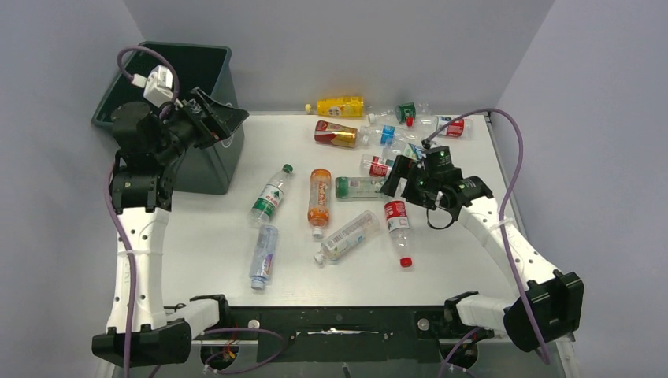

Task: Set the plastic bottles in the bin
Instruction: Pick up the plastic bottle at the center of the board.

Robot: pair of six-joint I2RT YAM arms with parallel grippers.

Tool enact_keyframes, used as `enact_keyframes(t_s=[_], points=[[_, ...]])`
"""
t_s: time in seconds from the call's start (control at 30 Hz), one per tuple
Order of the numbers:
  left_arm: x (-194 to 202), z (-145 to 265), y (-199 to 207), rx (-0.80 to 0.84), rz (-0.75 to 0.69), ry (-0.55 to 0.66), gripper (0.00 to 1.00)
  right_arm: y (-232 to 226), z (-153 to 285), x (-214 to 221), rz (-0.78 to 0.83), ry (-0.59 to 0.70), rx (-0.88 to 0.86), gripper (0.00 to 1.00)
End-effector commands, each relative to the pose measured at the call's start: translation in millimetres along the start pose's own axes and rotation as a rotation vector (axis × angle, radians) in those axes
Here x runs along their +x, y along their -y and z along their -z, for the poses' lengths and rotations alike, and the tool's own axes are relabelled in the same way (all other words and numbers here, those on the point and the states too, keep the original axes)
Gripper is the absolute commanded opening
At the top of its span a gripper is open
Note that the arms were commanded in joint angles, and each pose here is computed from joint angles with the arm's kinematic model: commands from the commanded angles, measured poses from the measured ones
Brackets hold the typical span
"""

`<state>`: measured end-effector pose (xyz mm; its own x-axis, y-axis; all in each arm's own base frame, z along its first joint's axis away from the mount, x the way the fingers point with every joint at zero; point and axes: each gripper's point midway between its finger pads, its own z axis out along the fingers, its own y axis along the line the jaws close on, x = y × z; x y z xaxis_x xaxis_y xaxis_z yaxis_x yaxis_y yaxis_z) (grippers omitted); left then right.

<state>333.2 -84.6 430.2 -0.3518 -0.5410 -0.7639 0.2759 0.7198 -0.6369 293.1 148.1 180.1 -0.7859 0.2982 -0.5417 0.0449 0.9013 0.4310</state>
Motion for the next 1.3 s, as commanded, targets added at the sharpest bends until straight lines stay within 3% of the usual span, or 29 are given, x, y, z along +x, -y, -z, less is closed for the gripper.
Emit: enact_keyframes(t_s=[0.0,0.27,0.53,0.73,1.1,1.27], points=[[7,-9,14,0.049,-0.036,-0.025,0.87,11,-9,11,-0.043,-0.023,0.046,0.98],[36,-34,14,0.055,-0.041,-0.128,0.87,35,-5,31,-0.022,-0.069,0.140,0.98],[85,-43,29,0.050,-0.133,-0.254,0.87,45,0,9,0.080,0.031,0.187,0.98],[116,-46,7,-0.015,-0.126,-0.335,0.88,38,-2,-3,0.076,0.080,0.168,0.99],[152,-46,27,0.030,-0.102,-0.427,0.88,56,-28,73,0.086,-0.077,0.157,0.94],[160,-44,46,0.071,-0.071,-0.441,0.88,66,-34,83,0.111,-0.107,0.199,0.93]])
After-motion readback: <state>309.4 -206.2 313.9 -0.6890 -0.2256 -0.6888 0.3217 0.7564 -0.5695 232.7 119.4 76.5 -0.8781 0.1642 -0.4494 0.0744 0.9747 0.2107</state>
